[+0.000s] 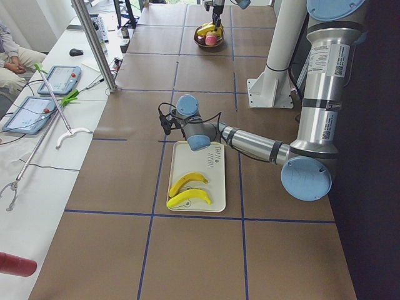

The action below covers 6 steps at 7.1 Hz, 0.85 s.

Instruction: Transfer all bananas from basket to plate

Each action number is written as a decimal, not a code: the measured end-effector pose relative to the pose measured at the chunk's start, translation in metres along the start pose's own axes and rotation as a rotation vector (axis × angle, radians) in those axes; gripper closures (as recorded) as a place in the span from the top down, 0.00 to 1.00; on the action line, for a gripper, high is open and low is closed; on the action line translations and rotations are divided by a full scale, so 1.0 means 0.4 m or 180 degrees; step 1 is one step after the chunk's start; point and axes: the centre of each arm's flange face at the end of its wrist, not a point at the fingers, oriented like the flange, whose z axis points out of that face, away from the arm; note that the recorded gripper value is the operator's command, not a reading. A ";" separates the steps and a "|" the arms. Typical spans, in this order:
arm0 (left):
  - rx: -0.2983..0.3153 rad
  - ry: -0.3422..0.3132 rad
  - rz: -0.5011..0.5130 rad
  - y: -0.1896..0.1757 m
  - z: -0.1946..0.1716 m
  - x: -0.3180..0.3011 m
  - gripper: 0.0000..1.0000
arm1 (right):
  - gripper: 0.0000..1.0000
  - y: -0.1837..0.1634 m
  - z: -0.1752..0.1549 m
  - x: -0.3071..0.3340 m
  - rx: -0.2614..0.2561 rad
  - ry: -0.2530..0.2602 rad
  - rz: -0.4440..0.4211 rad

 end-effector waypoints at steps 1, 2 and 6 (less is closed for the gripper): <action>0.0000 0.0003 0.0002 0.002 -0.002 0.000 1.00 | 0.59 0.001 0.003 0.002 -0.0014 0.0007 0.0006; -0.0001 0.0007 0.0005 0.003 -0.003 0.002 1.00 | 0.60 0.003 0.009 0.007 -0.0030 0.0020 0.0014; -0.0004 0.0016 0.0014 0.008 -0.008 0.003 1.00 | 0.51 0.006 0.024 0.019 -0.0057 0.0058 0.0030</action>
